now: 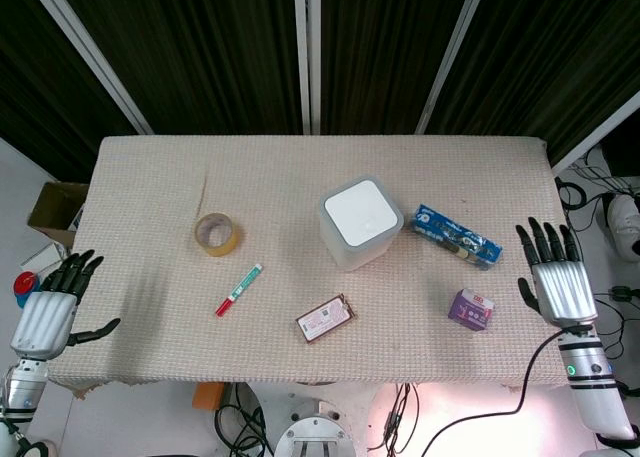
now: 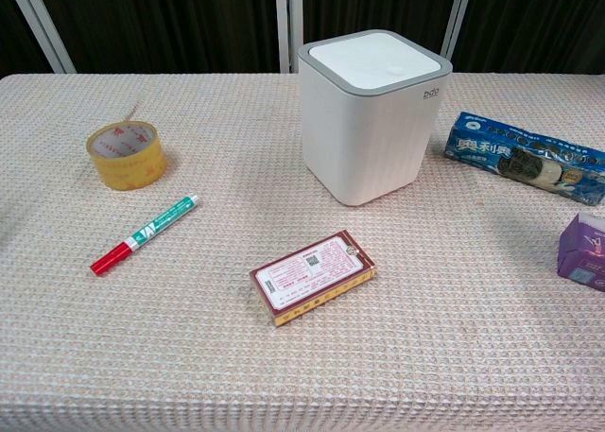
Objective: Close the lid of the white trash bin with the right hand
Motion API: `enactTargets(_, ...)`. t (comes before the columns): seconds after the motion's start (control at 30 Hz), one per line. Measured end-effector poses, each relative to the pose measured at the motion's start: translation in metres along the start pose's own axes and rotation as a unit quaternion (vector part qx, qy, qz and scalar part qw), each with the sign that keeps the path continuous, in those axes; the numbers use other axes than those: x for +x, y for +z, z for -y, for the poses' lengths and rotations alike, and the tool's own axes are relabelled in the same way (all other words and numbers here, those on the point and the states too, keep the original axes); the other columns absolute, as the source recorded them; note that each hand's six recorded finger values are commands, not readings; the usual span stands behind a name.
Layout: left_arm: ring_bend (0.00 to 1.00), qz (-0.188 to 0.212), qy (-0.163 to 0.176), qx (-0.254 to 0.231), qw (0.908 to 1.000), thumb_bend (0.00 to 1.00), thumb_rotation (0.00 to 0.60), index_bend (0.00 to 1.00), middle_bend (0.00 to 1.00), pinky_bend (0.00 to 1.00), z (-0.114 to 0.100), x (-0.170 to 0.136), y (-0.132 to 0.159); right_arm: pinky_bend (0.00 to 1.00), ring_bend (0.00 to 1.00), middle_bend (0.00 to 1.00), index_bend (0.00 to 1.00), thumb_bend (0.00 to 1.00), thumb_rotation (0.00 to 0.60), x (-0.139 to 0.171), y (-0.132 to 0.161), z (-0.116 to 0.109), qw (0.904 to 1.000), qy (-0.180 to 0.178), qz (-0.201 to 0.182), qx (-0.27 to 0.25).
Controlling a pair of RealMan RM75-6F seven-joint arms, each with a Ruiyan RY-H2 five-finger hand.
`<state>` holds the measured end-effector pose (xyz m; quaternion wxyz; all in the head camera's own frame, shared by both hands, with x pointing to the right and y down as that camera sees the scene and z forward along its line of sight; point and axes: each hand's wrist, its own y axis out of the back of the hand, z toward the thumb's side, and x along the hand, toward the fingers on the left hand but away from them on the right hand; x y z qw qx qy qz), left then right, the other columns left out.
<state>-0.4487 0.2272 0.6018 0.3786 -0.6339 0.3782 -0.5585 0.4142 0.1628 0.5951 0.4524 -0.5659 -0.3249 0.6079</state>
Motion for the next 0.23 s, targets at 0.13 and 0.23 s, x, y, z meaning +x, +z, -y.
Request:
enactTargets(0.13,0.04,0.003,-0.001,0.002,1.0000,0.16,0.422,0.08,0.05,0.21,0.000,0.000,0.001,0.00,0.00,0.00,0.00,0.30,0.587,0.027,-0.032,0.026,0.9994,-0.008,0.027,-0.020)
enactTargets(0.23,0.04,0.004,-0.002,0.003,1.0000,0.16,0.423,0.08,0.05,0.21,0.000,0.000,0.001,0.00,0.00,0.00,0.00,0.30,0.587,0.043,-0.042,0.041,0.9987,-0.009,0.033,-0.038)
